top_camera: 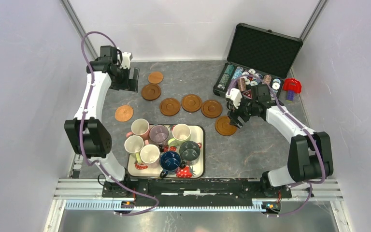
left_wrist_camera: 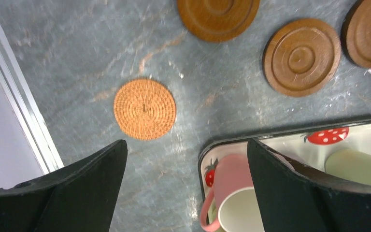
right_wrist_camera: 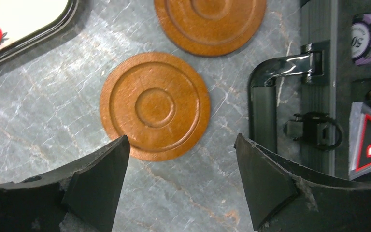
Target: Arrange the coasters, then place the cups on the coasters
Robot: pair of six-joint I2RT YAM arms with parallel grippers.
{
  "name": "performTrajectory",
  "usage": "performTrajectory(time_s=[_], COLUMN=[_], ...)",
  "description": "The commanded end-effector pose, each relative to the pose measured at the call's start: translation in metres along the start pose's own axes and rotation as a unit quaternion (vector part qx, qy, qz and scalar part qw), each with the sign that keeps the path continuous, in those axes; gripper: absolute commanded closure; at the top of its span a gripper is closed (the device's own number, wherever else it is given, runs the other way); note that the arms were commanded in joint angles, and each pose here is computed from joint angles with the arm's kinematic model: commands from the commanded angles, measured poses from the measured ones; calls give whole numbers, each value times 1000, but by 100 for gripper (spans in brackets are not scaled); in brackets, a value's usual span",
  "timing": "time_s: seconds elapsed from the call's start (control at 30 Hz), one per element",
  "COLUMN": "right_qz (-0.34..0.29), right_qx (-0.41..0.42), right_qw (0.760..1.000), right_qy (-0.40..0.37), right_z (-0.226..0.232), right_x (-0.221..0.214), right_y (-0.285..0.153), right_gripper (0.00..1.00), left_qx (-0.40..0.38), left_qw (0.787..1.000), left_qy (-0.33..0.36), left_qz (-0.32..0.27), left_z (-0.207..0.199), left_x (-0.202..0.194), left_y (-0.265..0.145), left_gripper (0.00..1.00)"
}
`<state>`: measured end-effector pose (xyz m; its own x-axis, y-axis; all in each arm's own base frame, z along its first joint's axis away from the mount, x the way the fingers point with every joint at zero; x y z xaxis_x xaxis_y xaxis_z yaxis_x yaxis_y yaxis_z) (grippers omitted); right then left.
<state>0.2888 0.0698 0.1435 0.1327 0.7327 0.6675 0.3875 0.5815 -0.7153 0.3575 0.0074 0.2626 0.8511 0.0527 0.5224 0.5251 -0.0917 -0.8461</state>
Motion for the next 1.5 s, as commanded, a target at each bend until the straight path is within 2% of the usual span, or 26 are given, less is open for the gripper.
performTrajectory(time_s=[0.0, 0.17, 0.37, 0.7, 1.2, 1.47], right_qz=[-9, 33, 85, 174, 253, 290], right_qx=[-29, -46, -50, -7, -4, -36], right_qw=[999, 997, 993, 983, 968, 955], right_qy=[-15, -45, -59, -49, 2, 41], right_z=[-25, -26, -19, -1, 14, 2], right_x=[22, 30, 26, -11, -88, -129], right_y=[9, 28, 49, 57, -8, -45], right_gripper=[14, 22, 26, 31, 50, 52], left_qx=[-36, -57, -69, -77, -87, -90], left_qw=[996, 995, 994, 993, 992, 992], left_qy=[72, 76, 80, 85, 83, 91], left_qz=[-32, -43, -34, -34, -30, -25], left_z=[-25, -43, -56, -60, -68, -76], left_x=[31, 45, 41, 42, 39, 38], left_y=[-3, 1, 6, 8, 12, 16], left_gripper=[0, 0, 0, 0, 0, 0])
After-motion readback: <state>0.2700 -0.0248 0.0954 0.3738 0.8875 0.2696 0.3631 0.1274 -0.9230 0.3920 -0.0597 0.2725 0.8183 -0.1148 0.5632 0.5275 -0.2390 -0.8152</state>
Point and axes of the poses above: each gripper's point midway between its finger pads, its own y axis out along the fingers, its own z axis along the line the jaws close on, x = y × z, the point moved 8 cm from there along -y, back along the fingers, and after that the axes turned 11 degrees about -y, right-handed, at the moved point
